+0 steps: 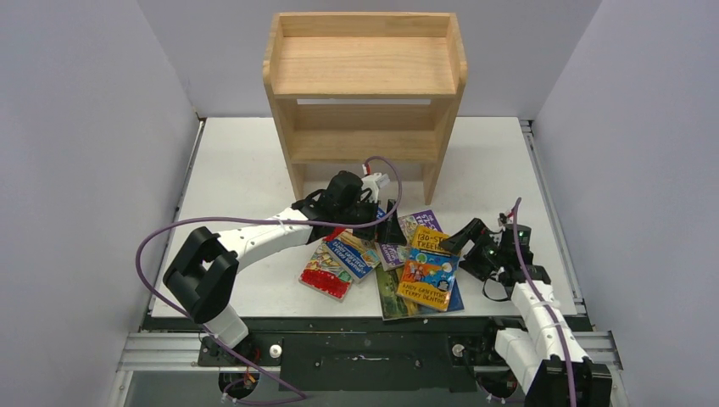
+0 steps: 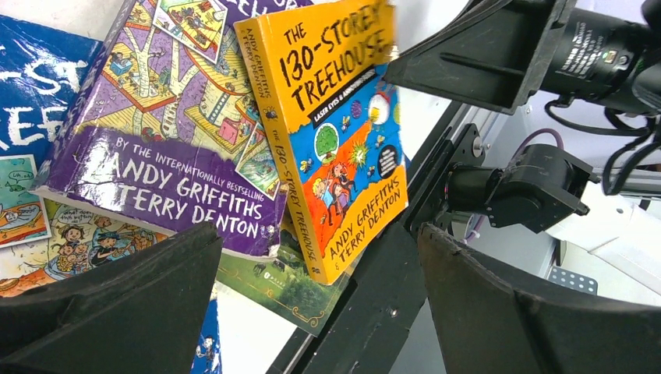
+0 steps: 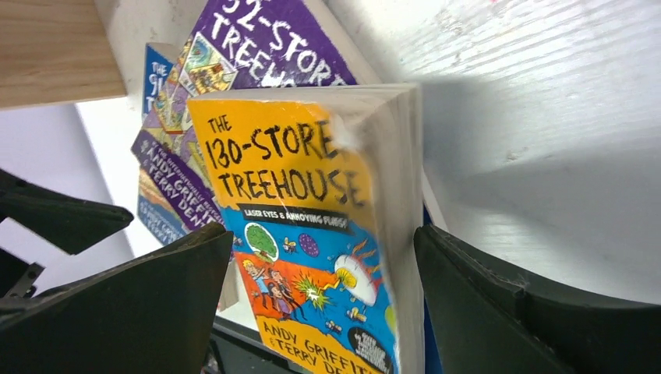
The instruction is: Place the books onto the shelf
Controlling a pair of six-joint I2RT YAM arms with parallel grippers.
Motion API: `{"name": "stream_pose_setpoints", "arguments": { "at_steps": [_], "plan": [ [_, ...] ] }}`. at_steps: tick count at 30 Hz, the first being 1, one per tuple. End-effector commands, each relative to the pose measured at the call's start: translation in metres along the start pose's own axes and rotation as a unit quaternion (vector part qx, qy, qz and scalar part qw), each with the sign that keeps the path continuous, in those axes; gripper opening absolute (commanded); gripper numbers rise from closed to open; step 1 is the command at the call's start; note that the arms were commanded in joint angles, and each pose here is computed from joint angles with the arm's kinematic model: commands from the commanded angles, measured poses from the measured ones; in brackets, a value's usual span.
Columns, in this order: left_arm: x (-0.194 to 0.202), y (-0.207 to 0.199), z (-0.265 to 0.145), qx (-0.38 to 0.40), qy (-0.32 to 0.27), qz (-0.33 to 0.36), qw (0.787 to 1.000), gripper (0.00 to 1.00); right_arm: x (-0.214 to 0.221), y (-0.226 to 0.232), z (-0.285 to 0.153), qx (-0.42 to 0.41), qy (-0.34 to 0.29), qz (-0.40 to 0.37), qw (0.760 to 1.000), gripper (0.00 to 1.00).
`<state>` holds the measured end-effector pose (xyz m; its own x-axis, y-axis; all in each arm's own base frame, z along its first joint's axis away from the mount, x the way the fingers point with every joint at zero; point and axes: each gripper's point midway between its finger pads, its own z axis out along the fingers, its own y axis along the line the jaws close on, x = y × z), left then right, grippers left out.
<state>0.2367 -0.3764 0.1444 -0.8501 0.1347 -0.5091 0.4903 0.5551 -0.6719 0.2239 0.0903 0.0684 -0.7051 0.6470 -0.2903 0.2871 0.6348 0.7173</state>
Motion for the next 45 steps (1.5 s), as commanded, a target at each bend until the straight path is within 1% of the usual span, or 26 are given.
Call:
{"name": "stream_pose_setpoints", "arguments": {
  "at_steps": [1, 3, 5, 11, 16, 18, 24, 28, 31, 34, 38, 39, 42, 45],
  "plan": [
    [-0.008, -0.012, -0.005, 0.014, -0.018, 0.01, 1.0, 0.96, -0.016, -0.012, -0.014, 0.076, -0.021, -0.041, 0.996, 0.9],
    [-0.007, -0.011, -0.008, 0.008, -0.022, 0.01, 1.0, 0.97, -0.019, -0.019, -0.023, 0.105, -0.033, -0.052, 0.993, 0.9],
    [-0.005, -0.01, -0.011, 0.005, -0.023, 0.008, 1.0, 0.96, -0.016, -0.015, -0.027, 0.097, -0.035, -0.052, 0.993, 0.9],
    [-0.002, -0.014, -0.017, 0.005, -0.019, 0.003, 1.0, 0.97, 0.017, -0.009, -0.026, 0.055, 0.007, -0.005, 0.998, 0.9],
    [0.006, -0.014, -0.022, 0.002, -0.016, 0.0, 1.0, 0.96, 0.032, -0.009, -0.03, 0.04, 0.019, 0.009, 0.999, 0.9],
    [0.006, -0.012, -0.022, -0.002, -0.016, -0.002, 1.0, 0.96, 0.042, -0.017, -0.027, 0.043, 0.034, 0.017, 0.998, 0.9],
    [0.009, -0.008, -0.01, 0.004, -0.011, -0.004, 1.0, 0.96, 0.062, -0.018, -0.009, -0.001, 0.072, 0.033, 0.997, 0.9],
    [0.012, -0.004, -0.002, 0.005, -0.002, -0.009, 1.0, 0.97, 0.061, -0.013, -0.001, -0.028, 0.068, 0.048, 0.996, 0.9],
    [0.014, -0.004, 0.001, 0.013, 0.0, -0.009, 1.0, 0.97, 0.059, 0.0, 0.003, -0.075, 0.061, 0.072, 0.993, 0.9],
    [0.015, -0.002, 0.003, 0.012, 0.003, -0.012, 1.0, 0.96, 0.057, 0.008, 0.004, -0.109, 0.052, 0.088, 0.989, 0.93],
    [0.017, 0.002, 0.005, 0.004, 0.004, -0.012, 1.0, 0.97, 0.059, 0.008, 0.005, -0.117, 0.052, 0.086, 0.988, 0.98],
    [0.018, 0.004, 0.005, 0.002, 0.004, -0.012, 1.0, 0.96, 0.057, 0.011, 0.005, -0.129, 0.048, 0.082, 0.987, 0.98],
    [0.019, 0.009, 0.008, -0.002, 0.003, -0.009, 1.0, 0.97, 0.054, 0.014, 0.006, -0.142, 0.036, 0.082, 0.986, 0.98],
    [0.019, 0.012, 0.011, -0.01, 0.0, 0.001, 1.0, 0.96, 0.055, 0.004, 0.01, -0.119, 0.037, 0.072, 0.99, 0.93]
  ]
}}
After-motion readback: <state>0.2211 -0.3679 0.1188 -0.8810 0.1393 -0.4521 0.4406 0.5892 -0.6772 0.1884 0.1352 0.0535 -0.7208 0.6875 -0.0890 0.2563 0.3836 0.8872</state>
